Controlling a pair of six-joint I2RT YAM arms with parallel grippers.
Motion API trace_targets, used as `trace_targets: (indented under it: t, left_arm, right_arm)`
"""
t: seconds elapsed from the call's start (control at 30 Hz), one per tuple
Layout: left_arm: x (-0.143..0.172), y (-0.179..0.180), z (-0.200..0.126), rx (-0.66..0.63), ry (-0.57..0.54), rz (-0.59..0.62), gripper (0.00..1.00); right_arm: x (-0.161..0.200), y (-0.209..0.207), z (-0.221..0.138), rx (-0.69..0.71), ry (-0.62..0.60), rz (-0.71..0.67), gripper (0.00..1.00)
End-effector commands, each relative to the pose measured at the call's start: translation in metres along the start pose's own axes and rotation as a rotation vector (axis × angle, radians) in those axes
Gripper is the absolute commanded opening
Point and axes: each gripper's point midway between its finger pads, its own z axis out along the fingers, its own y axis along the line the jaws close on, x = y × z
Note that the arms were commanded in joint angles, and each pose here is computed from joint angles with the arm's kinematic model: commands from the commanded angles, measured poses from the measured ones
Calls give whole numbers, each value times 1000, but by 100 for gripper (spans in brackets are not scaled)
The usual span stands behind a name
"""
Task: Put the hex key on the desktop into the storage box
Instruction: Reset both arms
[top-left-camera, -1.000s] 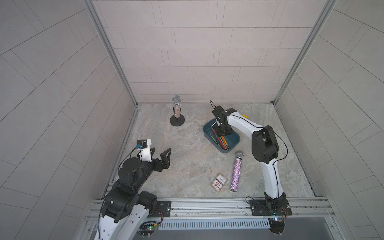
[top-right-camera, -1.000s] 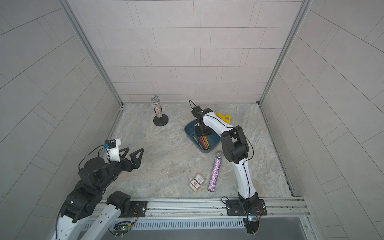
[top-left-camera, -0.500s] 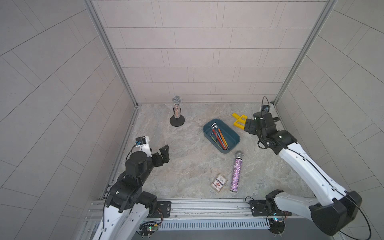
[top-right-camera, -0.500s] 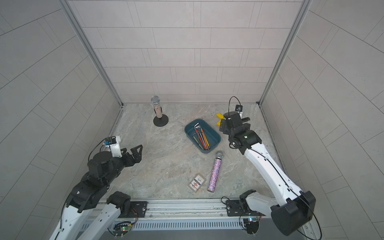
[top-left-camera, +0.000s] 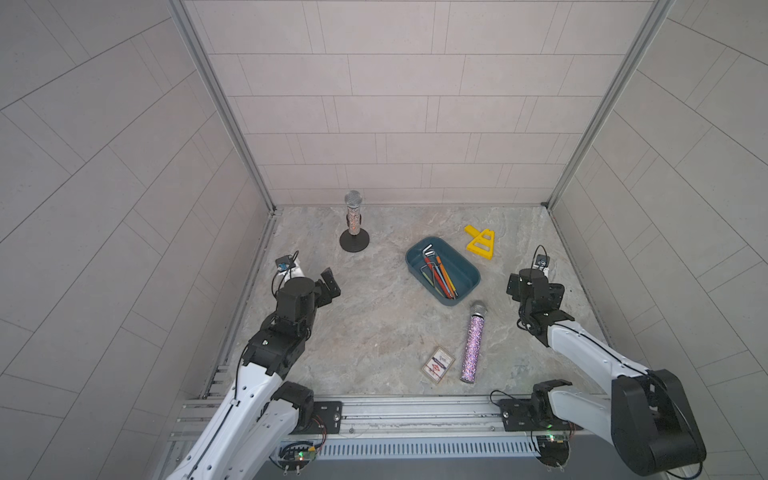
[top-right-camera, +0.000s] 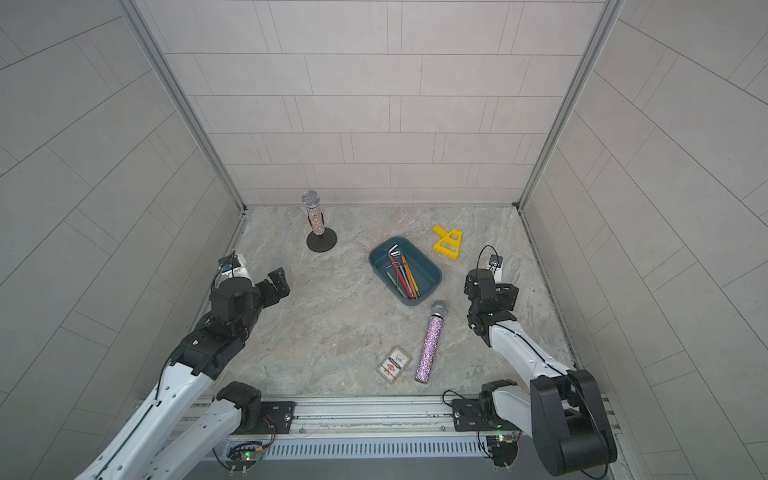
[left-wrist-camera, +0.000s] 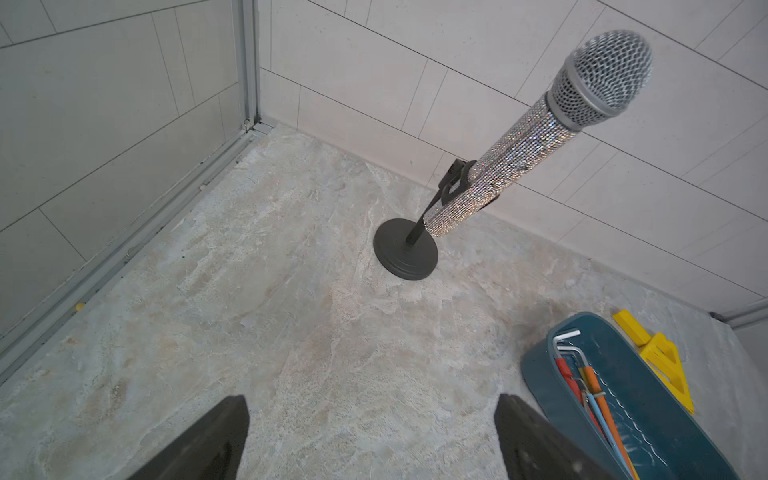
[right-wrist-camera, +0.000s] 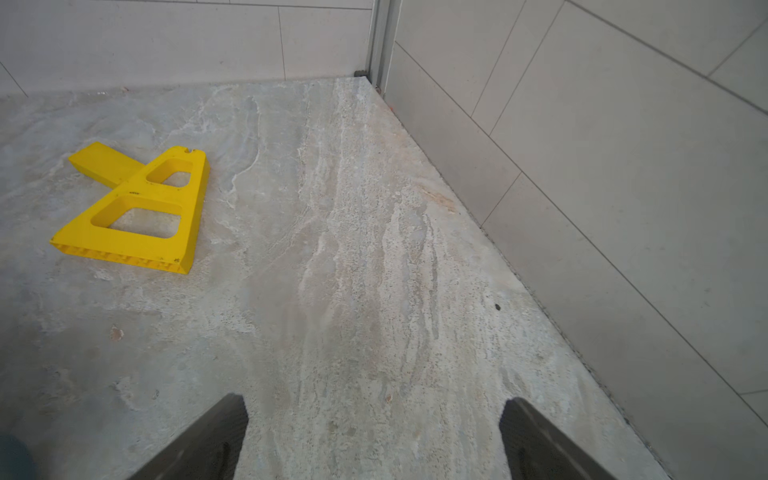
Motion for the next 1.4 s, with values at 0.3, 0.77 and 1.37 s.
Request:
trace_targets:
  t: [0.3, 0.77, 1.37]
  left_arm:
    - [-9, 30, 47, -151, -305, 81, 100]
    - [46, 63, 97, -224, -234, 374, 100]
    - [59, 83, 155, -254, -78, 273, 100]
  right_arm:
    - [0, 26, 23, -132, -289, -11, 100]
    - [-5, 20, 22, -93, -333, 16, 100]
    - [-6, 22, 25, -91, -316, 7, 100]
